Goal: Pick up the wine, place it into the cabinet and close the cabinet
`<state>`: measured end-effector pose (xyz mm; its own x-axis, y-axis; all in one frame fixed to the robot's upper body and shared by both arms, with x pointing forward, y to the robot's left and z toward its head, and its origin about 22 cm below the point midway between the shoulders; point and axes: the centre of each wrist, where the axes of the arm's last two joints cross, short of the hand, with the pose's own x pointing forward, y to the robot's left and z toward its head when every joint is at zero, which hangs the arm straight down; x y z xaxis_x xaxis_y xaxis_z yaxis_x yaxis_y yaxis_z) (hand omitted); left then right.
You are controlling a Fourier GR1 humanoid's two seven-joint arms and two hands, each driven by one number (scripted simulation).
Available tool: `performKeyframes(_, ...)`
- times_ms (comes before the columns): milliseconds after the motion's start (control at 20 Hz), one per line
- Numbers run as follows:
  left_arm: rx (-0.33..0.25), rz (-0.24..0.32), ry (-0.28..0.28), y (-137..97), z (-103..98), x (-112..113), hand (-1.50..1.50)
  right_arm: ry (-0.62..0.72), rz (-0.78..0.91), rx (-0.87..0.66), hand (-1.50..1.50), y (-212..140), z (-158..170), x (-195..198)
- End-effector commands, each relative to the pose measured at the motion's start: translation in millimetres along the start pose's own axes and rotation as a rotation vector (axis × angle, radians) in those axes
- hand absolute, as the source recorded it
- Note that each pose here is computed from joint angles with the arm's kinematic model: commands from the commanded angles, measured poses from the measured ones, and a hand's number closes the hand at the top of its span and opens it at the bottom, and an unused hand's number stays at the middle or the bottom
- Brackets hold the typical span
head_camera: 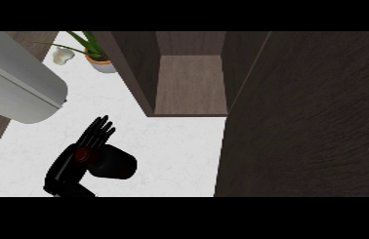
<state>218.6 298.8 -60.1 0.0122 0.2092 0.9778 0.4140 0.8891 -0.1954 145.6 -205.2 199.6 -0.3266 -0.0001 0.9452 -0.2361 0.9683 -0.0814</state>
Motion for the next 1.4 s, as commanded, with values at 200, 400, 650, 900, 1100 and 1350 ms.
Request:
performKeyframes(200, 0.006, -0.007, 0.002, 2.9, 15.8, -15.2, -1.50, -0.065, -0.009, 0.005, -1.50, 0.1, 22.4, 28.0)
performKeyframes(400, -0.002, 0.018, 0.031, 6.6, -23.0, -24.3, -1.50, -0.080, -0.011, 0.004, -1.50, 1.8, 29.5, 37.2)
performKeyframes(650, -0.009, 0.042, 0.024, 7.3, -9.8, -39.7, -1.50, -0.054, -0.008, -0.004, -1.50, 1.2, 23.0, 36.0)
performKeyframes(900, -0.006, 0.066, 0.003, 4.9, -2.0, -48.8, -1.50, -0.051, 0.012, 0.004, -1.50, -6.9, 3.3, 26.9)
performKeyframes(1100, -0.045, 0.128, -0.009, 1.2, -21.4, -51.4, 1.50, -0.052, 0.009, 0.007, -1.50, 4.7, 16.4, 32.5)
performKeyframes(1350, -0.153, 0.114, 0.008, 2.0, -7.2, -52.4, 1.50, -0.054, -0.006, -0.003, -1.50, 4.2, 14.0, 23.5)
